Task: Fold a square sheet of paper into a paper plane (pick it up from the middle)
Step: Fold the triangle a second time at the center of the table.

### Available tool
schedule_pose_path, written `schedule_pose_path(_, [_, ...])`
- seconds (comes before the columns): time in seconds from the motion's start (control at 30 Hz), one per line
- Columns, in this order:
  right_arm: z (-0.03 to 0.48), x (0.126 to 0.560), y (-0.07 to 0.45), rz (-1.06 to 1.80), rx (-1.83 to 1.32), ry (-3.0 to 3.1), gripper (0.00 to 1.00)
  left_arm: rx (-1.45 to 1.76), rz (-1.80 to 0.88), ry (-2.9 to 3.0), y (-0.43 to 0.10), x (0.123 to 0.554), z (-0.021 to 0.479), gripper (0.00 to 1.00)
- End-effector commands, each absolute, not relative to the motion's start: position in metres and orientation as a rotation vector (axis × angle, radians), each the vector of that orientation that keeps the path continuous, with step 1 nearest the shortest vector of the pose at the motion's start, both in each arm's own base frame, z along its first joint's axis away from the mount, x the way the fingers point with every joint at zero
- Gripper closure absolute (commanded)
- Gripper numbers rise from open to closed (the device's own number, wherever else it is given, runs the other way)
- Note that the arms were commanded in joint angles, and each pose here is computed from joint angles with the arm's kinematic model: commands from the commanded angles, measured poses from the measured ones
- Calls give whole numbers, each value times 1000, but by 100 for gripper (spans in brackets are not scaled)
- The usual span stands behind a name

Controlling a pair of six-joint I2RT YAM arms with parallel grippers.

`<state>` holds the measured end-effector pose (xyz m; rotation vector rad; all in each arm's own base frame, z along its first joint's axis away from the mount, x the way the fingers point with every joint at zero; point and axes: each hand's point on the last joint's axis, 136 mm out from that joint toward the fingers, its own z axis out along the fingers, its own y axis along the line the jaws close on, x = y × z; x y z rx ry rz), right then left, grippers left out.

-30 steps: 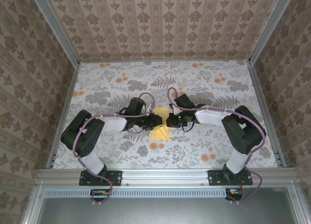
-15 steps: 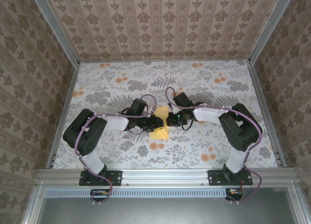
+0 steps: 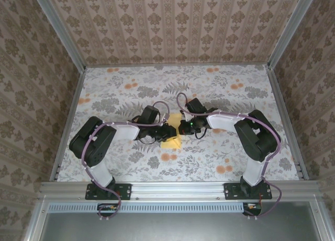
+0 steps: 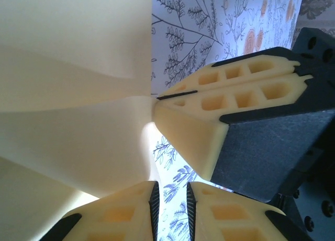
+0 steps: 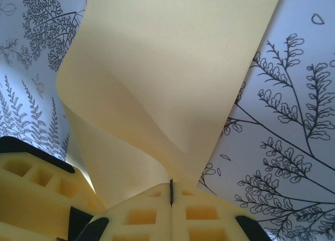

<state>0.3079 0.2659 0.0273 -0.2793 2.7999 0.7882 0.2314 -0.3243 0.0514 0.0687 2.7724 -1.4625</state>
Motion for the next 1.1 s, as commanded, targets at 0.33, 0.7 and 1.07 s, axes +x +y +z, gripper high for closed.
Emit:
schedule_pose_path(0.33, [23, 317, 263, 722, -308, 2817, 96, 116, -1439, 2782, -330, 234, 47, 76])
schedule_pose_path(0.7, [22, 321, 264, 711, -324, 2818, 96, 117, -1438, 2788, -331, 234, 45, 77])
schedule_pose_path(1.07, [23, 325, 260, 664, -319, 2819, 97, 118, -1430, 2769, -331, 237, 51, 77])
